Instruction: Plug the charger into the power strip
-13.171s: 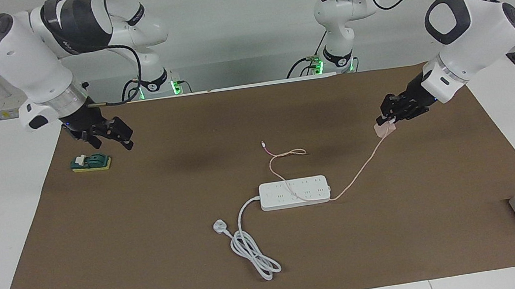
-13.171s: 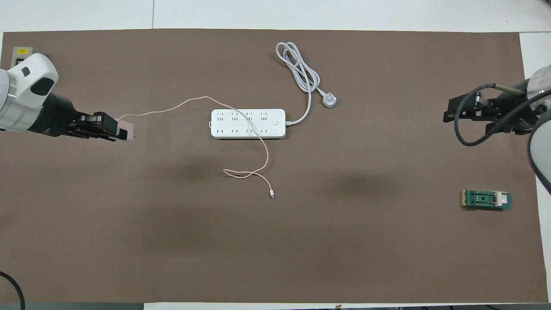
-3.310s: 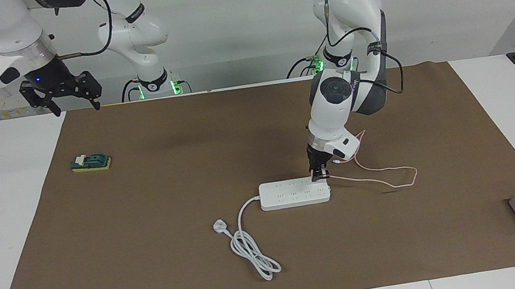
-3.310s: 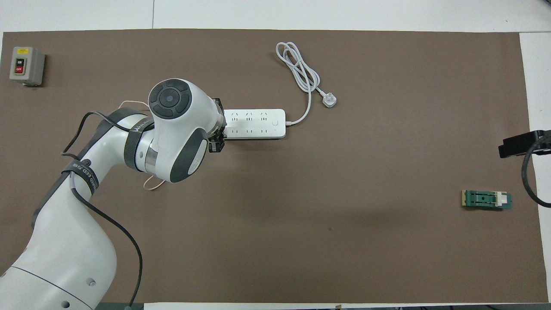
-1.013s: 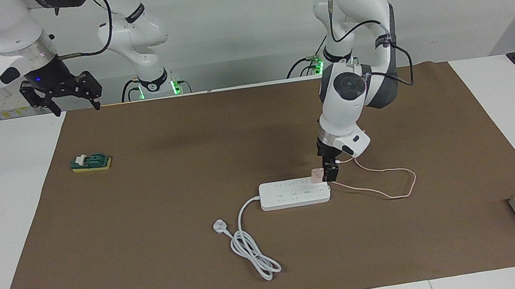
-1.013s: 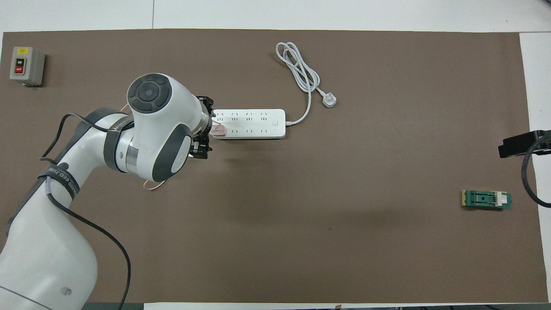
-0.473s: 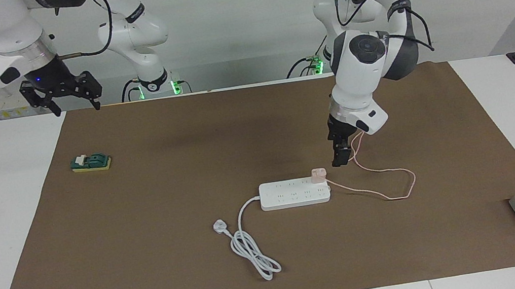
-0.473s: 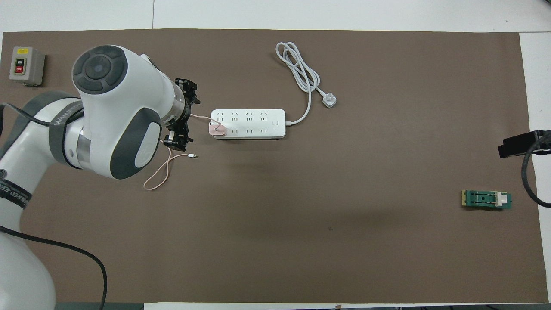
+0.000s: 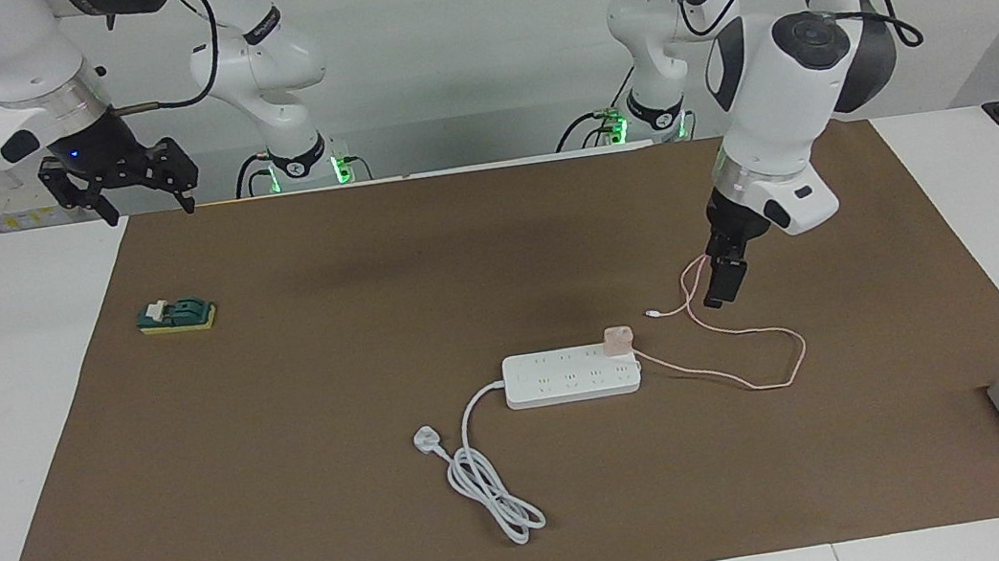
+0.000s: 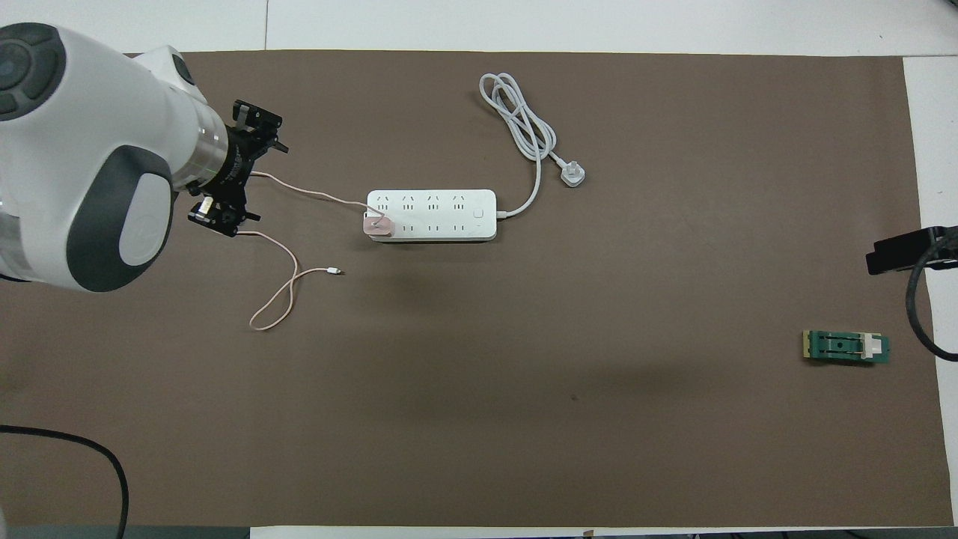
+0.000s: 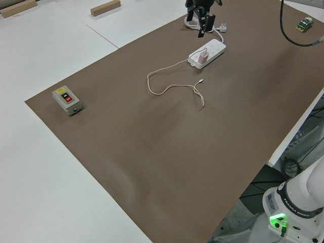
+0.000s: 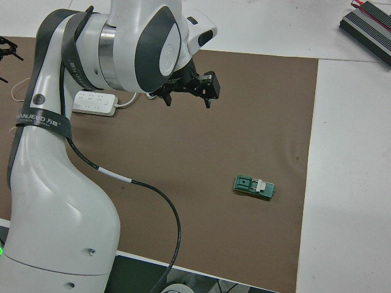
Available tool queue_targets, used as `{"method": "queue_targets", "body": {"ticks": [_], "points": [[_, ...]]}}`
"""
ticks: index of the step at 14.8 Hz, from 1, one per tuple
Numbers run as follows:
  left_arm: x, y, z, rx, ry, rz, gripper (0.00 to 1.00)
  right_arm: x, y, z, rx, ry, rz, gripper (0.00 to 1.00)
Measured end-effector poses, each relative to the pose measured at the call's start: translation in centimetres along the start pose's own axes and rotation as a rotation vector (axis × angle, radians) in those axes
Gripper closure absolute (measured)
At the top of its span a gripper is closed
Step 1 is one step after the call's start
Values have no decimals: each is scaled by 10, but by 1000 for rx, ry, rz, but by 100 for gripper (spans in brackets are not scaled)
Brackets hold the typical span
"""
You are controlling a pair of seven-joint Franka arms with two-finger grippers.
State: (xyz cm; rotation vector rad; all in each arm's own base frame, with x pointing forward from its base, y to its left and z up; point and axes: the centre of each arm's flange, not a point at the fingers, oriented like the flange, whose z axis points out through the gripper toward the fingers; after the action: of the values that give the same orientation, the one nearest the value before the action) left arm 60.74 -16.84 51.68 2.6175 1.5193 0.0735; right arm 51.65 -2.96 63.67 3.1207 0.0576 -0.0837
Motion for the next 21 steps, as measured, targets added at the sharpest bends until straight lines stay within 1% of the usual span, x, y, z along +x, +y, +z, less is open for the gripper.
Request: {"method": "queue_targets", "body": {"ticks": [6, 12, 15, 16, 19, 21], "points": [[70, -34, -34, 21, 6, 310, 0, 0, 0, 0, 0, 0, 0, 0], [125, -64, -48, 26, 13, 597, 0, 0, 0, 0, 0, 0, 1, 0], [143, -77, -56, 30, 15, 719, 0, 0, 1, 0, 0, 0, 1, 0], [146, -83, -60, 42, 8, 749, 0, 0, 1, 0, 0, 0, 1, 0], [146, -102, -78, 85, -21, 833, 0, 0, 1, 0, 0, 0, 2, 0], [143, -115, -92, 100, -39, 864, 0, 0, 1, 0, 0, 0, 2, 0]]}}
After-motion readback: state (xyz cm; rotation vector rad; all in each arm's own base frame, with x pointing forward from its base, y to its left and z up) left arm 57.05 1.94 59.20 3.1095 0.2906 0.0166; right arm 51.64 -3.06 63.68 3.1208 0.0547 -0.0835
